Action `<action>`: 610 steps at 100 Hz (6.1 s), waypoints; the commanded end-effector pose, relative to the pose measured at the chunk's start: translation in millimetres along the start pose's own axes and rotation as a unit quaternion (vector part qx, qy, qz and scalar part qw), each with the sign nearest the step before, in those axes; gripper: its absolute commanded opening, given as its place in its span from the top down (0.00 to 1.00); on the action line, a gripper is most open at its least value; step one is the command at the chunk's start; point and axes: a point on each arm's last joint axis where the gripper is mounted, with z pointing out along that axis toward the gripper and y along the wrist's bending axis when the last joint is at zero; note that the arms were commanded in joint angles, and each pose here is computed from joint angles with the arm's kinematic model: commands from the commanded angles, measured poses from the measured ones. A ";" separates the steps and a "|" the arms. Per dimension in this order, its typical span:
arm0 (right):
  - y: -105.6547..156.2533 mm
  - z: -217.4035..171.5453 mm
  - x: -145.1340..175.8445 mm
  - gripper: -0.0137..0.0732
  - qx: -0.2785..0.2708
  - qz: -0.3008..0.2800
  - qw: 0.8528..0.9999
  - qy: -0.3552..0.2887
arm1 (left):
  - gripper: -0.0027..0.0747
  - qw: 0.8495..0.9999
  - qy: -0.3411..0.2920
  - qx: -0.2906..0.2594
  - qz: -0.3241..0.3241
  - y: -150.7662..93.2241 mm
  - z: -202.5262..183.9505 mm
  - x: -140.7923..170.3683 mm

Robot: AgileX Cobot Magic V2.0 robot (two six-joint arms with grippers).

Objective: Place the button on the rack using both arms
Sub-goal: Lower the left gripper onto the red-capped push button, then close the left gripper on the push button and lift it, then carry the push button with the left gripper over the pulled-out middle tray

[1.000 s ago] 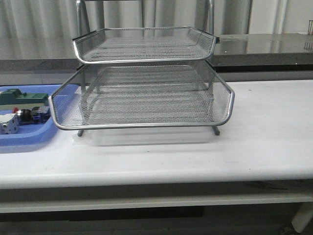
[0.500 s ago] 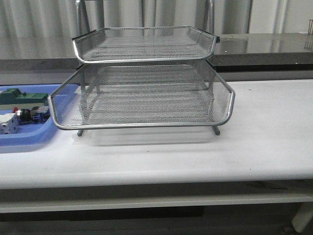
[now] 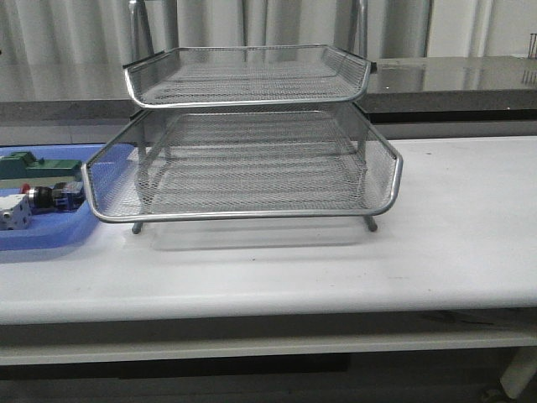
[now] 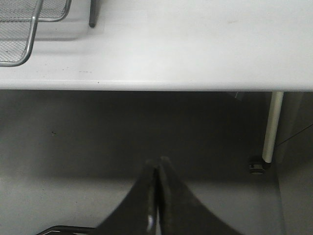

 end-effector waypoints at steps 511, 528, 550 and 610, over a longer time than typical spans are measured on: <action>0.1 -7.1 -12.4 0.92 0.000 -0.001 0.999 -0.043 | 0.99 0.950 -0.195 0.034 0.240 -151.1 -88.5 -101.7; 0.1 -7.1 -12.4 0.92 0.000 -0.001 0.999 -0.043 | 0.99 0.949 -0.156 0.067 0.266 -178.5 -64.3 -97.7; 0.1 -7.1 -12.4 0.92 0.000 -0.001 0.999 -0.043 | 0.99 0.949 -0.102 0.099 0.281 -197.5 -33.4 -86.7; 0.1 -7.1 -12.4 0.92 0.000 -0.001 0.999 -0.043 | 0.99 0.950 -0.018 0.136 0.282 -210.4 40.8 -86.3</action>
